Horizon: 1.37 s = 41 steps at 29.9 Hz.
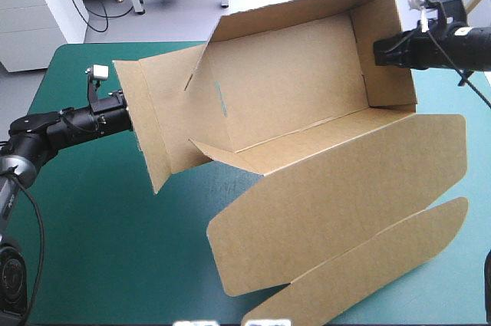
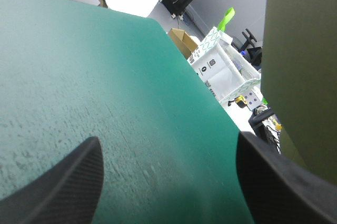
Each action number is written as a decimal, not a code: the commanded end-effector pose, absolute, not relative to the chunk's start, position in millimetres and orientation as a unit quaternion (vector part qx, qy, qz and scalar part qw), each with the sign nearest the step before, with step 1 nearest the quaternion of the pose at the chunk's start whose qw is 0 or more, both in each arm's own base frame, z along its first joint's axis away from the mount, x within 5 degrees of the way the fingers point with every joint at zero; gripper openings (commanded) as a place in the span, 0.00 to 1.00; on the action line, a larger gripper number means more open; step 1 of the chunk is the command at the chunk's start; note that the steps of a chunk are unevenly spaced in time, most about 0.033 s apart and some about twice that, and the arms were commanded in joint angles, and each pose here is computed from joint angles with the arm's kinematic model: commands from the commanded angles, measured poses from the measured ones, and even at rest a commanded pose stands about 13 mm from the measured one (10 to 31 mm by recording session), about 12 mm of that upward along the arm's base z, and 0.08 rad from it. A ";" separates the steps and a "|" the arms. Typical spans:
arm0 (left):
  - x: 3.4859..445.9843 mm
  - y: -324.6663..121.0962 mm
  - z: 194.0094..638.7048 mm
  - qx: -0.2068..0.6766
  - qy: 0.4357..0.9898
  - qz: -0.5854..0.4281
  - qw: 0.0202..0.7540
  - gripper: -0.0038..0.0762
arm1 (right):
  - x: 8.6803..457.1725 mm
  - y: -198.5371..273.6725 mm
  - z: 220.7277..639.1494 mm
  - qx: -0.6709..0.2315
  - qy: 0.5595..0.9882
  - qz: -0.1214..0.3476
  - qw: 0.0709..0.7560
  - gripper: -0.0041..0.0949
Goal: Fold the box
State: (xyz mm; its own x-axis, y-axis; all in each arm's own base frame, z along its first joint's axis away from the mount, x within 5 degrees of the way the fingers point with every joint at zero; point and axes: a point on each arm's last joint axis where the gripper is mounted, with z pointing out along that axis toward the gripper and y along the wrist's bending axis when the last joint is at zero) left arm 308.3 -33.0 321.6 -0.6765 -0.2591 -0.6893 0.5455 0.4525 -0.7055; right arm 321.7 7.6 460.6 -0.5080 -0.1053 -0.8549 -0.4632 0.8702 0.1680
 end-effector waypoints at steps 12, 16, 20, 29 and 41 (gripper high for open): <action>297.6 -37.7 370.3 0.128 0.688 -0.574 0.424 0.68 | 319.4 29.9 488.3 -0.128 0.816 0.129 0.549 0.02; 296.3 -41.4 374.8 0.139 0.687 -0.573 0.424 0.68 | 320.1 28.4 488.7 -0.123 0.815 0.121 0.553 0.03; 294.4 -51.4 385.3 0.162 0.678 -0.576 0.427 0.68 | 320.8 37.5 488.7 -0.127 0.815 0.103 0.556 0.03; 291.3 -70.5 409.1 0.209 0.655 -0.581 0.435 0.73 | 319.8 65.7 491.7 -0.143 0.802 0.066 0.577 0.03; 290.1 -73.1 413.7 0.218 0.652 -0.579 0.438 0.75 | 321.8 59.2 492.7 -0.112 0.803 0.031 0.584 0.03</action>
